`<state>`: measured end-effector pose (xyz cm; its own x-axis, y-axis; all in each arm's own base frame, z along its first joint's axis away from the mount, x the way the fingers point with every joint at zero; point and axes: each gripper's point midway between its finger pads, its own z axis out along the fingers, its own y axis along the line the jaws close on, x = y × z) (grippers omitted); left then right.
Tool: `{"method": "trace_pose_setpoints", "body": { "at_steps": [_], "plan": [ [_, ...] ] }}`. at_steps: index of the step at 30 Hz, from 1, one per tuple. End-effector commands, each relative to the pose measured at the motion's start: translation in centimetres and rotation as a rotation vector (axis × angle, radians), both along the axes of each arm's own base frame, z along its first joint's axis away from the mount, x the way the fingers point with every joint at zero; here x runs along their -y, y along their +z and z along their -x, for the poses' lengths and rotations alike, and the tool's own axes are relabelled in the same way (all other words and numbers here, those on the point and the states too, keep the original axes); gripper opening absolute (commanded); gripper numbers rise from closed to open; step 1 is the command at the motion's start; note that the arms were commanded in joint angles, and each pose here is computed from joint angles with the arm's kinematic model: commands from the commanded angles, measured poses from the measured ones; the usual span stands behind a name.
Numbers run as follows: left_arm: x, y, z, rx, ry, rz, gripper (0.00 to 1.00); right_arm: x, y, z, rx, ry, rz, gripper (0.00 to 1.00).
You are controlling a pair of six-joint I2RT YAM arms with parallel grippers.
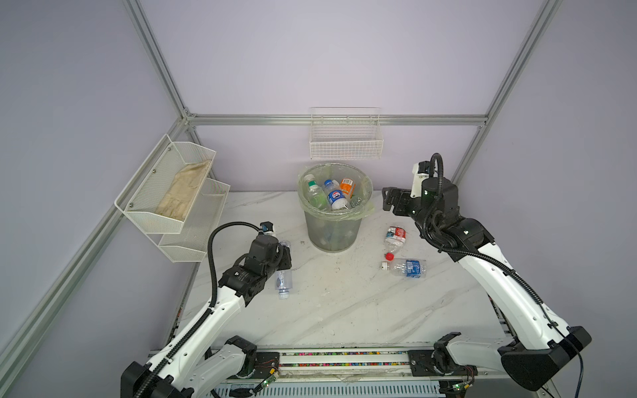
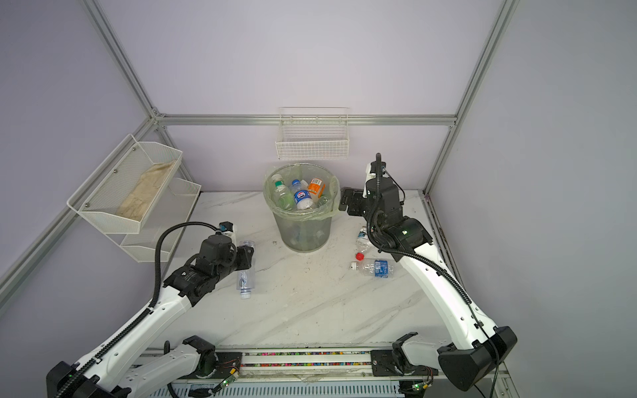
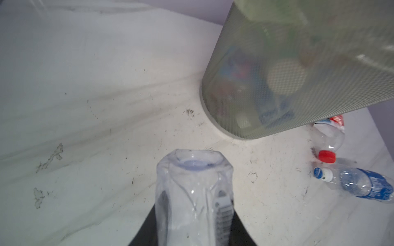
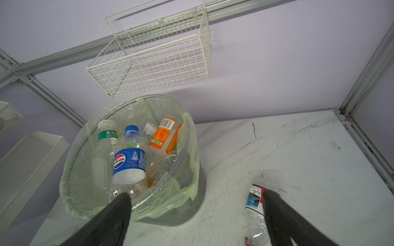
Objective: Throw the plastic bottles in the bin
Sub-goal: Pick up the plastic bottle from the middle-left of the table, then throw the plastic bottle into the trash bin.
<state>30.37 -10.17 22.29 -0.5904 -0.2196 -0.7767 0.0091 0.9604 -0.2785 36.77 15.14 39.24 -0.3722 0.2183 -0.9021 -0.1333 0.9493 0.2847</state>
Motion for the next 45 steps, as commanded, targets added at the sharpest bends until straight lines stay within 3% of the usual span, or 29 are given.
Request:
{"method": "trace_pose_setpoints", "body": {
  "at_steps": [1,14,29,36,45],
  "plan": [
    [0.3,8.1,-0.4,0.196,-0.029,0.035,0.12,0.7,0.7,0.8,0.018,-0.013,-0.027,0.97],
    [0.2,21.8,2.6,0.558,-0.102,0.146,0.08,0.7,-1.5,1.4,-0.021,-0.003,-0.023,0.97],
    [0.7,32.1,5.6,0.87,-0.2,0.205,0.05,-0.9,-12.8,3.0,-0.252,0.086,-0.031,0.97],
    [1.8,35.9,6.2,0.973,-0.268,0.258,0.04,-1.6,-14.6,3.5,-0.289,0.118,-0.061,0.97],
    [0.8,41.6,8.0,1.239,-0.234,0.283,0.0,-2.0,-15.5,3.7,-0.306,0.13,-0.078,0.97]
  ]
}}
